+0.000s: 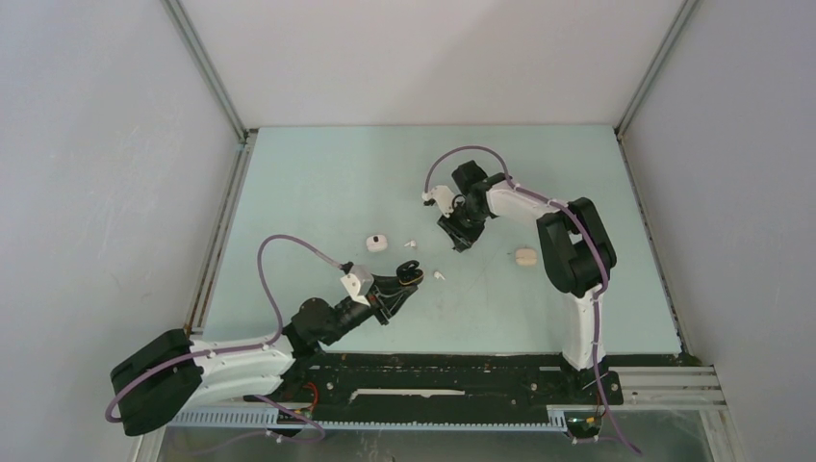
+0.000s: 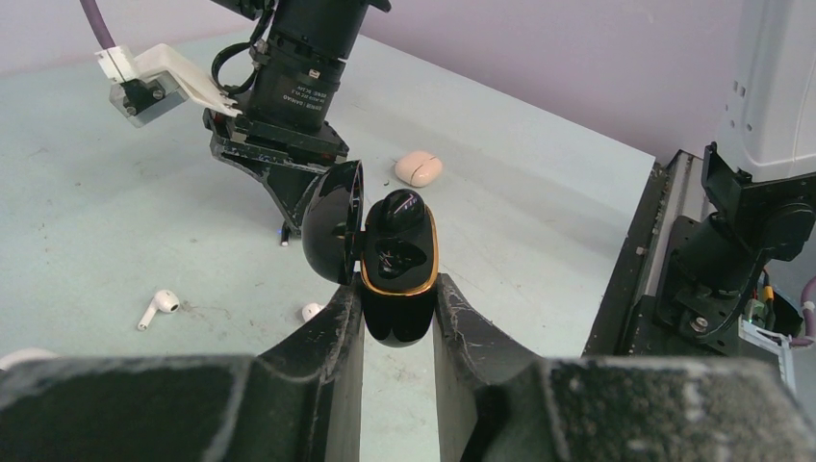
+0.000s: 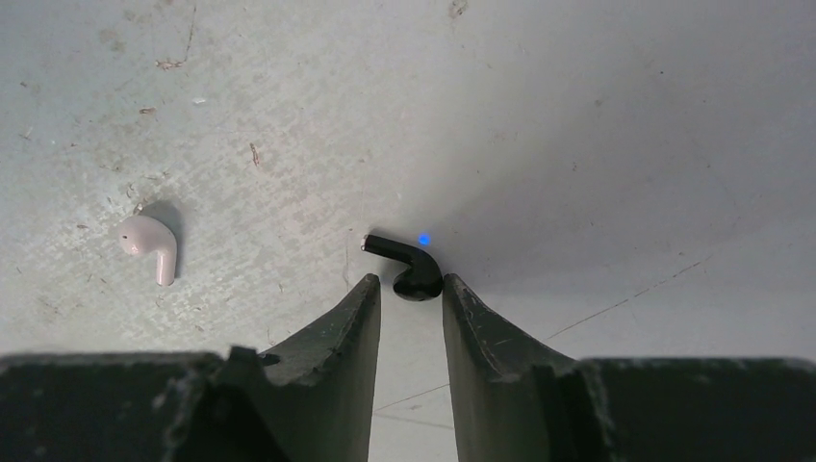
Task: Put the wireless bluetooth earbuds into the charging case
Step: Pick up the left earbud from the center of the board.
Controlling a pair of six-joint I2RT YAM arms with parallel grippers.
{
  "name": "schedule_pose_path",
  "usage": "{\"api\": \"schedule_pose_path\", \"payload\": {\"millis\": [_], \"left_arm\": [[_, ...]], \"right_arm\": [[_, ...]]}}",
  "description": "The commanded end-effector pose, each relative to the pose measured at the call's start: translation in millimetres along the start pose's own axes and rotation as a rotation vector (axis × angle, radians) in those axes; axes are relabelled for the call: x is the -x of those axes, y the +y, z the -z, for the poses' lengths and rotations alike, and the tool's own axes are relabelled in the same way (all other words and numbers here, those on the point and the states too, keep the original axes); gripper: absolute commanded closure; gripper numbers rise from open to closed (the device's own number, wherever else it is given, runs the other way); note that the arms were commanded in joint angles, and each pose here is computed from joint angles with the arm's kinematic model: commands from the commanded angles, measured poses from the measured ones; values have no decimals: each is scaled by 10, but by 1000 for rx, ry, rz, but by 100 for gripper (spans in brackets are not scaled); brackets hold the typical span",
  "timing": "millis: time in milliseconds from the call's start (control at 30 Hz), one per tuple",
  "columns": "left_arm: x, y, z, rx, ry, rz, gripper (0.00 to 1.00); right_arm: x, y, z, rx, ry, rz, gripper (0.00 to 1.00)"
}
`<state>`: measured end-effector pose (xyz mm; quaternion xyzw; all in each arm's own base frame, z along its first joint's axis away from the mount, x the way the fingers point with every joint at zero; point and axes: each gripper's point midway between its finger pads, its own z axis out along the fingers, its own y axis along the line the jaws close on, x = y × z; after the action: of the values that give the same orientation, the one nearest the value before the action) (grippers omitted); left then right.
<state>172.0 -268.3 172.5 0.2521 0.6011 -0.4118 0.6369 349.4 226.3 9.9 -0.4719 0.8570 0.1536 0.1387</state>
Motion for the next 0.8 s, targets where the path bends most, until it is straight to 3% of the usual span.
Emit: {"api": "schedule_pose_path", "payload": {"millis": [0,367,500,767], "left_arm": [[215,-63,-76,-24,-72,-10,100],[201,-68,-79,-25,-70,0,100],[206,-72,-75,-27,-73,2,100],[189,-40,-42,-12,-66,-7,100]], "right_arm": [[-244,104,-192,35,96,16,68],[-265,144,-235,18,123,54,77],[-251,156,-239,6,127,66,86],[4,246,192,-32,18,58,94]]}}
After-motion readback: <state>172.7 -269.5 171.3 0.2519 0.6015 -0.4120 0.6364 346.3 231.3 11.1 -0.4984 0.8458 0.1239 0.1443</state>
